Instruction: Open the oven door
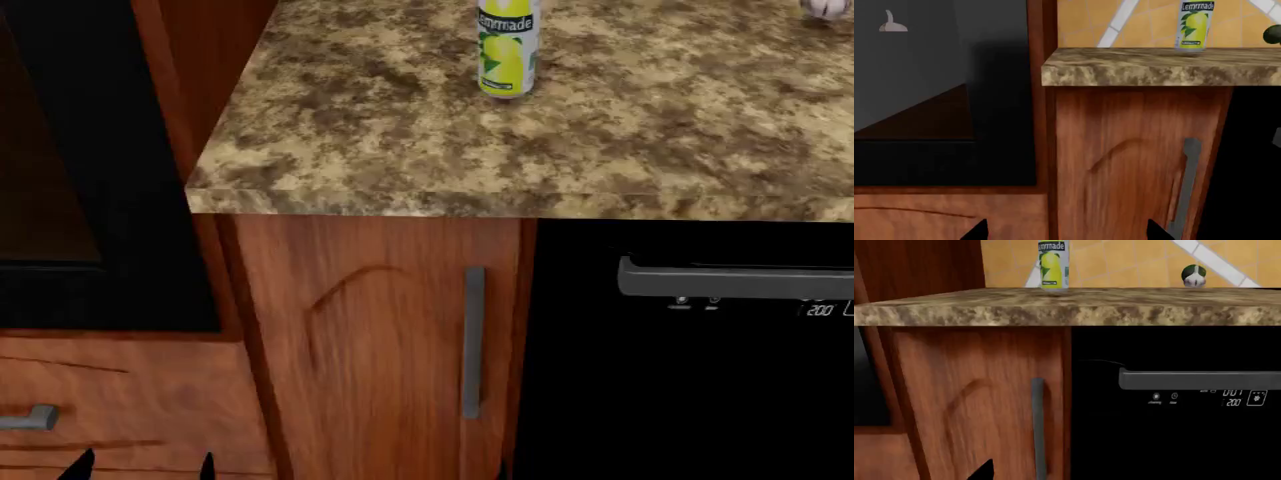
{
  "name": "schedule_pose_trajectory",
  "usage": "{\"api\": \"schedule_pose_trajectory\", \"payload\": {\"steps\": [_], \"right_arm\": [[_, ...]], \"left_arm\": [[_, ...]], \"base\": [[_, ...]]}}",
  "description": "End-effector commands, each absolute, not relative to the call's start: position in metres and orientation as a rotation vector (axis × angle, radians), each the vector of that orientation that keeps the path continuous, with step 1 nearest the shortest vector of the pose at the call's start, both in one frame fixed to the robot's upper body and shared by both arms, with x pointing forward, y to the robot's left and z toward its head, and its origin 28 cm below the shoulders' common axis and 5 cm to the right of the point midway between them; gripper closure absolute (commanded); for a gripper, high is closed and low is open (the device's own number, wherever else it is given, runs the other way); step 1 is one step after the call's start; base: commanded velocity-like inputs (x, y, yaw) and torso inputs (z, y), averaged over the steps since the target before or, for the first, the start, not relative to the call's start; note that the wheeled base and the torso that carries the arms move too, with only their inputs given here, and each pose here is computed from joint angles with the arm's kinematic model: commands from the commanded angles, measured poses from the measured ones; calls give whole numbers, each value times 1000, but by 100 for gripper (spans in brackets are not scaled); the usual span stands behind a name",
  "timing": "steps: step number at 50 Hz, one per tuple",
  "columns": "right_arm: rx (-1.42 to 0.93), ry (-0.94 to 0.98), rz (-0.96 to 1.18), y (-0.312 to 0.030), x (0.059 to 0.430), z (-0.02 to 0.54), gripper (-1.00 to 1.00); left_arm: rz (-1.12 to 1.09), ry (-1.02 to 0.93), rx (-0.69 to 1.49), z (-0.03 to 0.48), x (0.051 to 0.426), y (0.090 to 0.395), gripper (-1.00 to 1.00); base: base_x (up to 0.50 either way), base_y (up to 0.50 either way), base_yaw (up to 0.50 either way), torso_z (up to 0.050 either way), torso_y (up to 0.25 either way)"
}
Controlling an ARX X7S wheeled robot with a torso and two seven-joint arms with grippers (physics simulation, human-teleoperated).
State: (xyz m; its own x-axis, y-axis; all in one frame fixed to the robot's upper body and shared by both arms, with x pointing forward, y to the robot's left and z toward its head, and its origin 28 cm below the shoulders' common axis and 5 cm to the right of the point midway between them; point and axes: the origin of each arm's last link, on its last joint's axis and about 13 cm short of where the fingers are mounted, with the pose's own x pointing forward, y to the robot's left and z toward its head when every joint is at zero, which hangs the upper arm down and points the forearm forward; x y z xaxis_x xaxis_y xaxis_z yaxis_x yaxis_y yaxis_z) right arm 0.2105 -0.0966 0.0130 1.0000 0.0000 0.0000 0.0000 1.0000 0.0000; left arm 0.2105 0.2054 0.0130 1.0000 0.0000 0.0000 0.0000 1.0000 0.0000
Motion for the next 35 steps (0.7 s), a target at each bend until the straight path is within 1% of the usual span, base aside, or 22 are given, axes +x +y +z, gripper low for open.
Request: {"api": "schedule_pose_trajectory", "payload": {"steps": [1,17,35], "right_arm": [[0,0,0,-96,210,14,-100],[9,8,19,-95,211,9,-100],[21,6,33,-92,210,10,-100]], "left_arm": [[0,0,0,14,210,205,-100],[-18,5,-25,12,211,204,-100],[-12,5,-52,13,210,205,-100]], "base": [[0,0,0,0,0],[0,15,0,0,0],[0,481,0,0,0]]}}
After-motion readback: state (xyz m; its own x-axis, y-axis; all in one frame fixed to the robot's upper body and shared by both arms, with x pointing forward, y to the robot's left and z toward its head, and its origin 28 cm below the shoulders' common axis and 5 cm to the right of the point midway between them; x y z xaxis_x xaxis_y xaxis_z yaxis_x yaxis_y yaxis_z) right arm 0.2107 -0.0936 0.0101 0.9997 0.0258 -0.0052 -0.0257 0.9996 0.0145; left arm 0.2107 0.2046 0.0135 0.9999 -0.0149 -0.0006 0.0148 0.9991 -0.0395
